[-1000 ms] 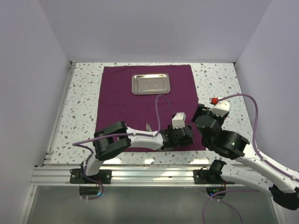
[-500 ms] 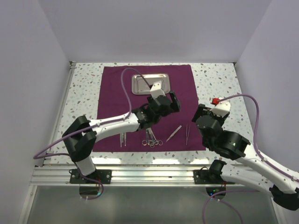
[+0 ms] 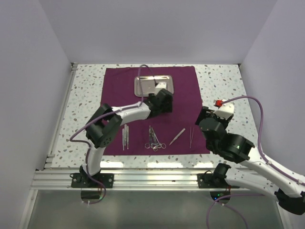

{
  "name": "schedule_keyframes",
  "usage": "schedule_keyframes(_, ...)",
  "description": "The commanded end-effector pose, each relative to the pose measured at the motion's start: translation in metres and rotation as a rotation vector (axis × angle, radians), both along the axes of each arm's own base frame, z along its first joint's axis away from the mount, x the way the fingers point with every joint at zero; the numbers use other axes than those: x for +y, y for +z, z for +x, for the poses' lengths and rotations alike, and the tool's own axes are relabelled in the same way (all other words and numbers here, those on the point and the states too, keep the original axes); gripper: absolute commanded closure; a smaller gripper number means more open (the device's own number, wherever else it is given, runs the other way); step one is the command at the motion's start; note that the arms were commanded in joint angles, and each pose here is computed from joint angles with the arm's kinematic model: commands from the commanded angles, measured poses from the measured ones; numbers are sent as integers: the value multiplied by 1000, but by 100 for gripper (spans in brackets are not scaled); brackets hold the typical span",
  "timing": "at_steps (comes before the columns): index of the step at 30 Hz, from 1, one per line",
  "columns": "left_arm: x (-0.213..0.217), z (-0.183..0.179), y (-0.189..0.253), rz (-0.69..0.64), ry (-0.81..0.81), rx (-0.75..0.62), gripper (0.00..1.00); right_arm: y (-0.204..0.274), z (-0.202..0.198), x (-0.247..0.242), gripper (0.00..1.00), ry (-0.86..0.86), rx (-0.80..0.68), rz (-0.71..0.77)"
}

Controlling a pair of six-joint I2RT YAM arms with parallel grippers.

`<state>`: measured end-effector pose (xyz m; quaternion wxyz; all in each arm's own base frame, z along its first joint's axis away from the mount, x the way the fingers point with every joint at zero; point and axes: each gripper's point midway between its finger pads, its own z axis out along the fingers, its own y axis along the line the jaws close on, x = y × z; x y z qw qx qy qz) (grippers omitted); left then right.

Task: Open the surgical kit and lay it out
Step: Pick up the medical item from the container.

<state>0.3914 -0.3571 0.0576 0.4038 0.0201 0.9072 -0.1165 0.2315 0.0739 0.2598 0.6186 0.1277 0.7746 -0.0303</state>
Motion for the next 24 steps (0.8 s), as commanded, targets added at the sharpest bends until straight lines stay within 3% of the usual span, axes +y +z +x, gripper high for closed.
schedule_keyframes(1,44,66,36,37,86,-112,21,-2,2,1,28,-12,-9,12)
schedule_keyframes(3,63,95,49,71,139,-127,22,-2,3,3,28,-6,-8,14)
schedule_keyframes(5,83,114,31,139,171,-97,22,-4,4,6,28,-1,-3,7)
schedule_keyframes(11,111,166,20,178,231,-90,22,-7,6,8,28,-1,8,-12)
schedule_keyframes(20,148,184,3,167,276,-67,22,-10,9,12,28,2,18,-30)
schedule_keyframes(24,146,184,-5,150,253,-51,23,-11,10,13,28,0,20,-37)
